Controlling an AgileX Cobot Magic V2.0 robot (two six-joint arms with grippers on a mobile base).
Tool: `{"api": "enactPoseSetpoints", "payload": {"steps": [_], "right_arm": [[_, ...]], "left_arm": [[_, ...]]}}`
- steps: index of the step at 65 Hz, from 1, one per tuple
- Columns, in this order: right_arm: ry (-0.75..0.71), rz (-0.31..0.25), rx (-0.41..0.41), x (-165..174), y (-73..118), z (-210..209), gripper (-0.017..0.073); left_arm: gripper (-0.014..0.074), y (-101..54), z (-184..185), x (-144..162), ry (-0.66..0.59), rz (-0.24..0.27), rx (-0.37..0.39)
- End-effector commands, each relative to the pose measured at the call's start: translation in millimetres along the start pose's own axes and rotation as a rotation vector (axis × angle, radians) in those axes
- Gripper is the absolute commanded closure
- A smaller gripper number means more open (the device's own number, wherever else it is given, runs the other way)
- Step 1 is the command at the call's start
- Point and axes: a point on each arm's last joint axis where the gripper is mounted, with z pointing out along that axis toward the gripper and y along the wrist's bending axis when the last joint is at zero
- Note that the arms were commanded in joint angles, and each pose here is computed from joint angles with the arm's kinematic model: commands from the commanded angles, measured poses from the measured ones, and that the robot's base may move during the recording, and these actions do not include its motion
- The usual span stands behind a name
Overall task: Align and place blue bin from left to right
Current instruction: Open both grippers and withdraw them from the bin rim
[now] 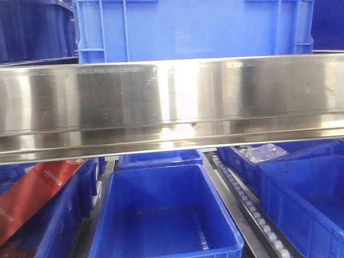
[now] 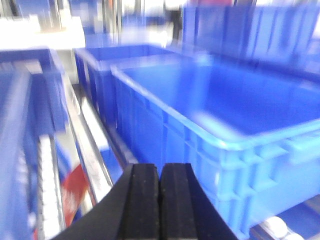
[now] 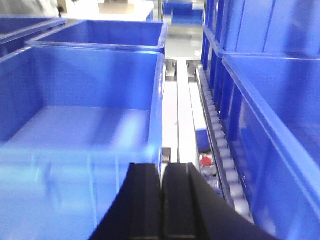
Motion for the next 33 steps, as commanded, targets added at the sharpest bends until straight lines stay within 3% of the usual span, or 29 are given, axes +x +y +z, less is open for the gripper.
{"api": "enactPoseSetpoints", "payload": {"steps": [1,21,33], "right_arm": [[-0.063,-0.014,0.008,20,-1.3,-18,0.0629],[-0.13,-0.056,0.009,111,-2.2,-61,0.0629],[-0.148,-0.074,0.01,143,-2.6,-70,0.0629]], "left_arm": [[0.0705,1.0,-19,14,-0.057,-0.009,0.011],[0.0705,5.6,-44,83,-0.05,-0.006,0.009],[0.0705,6.5,-39,109,0.004,-0.002,0.006]]}}
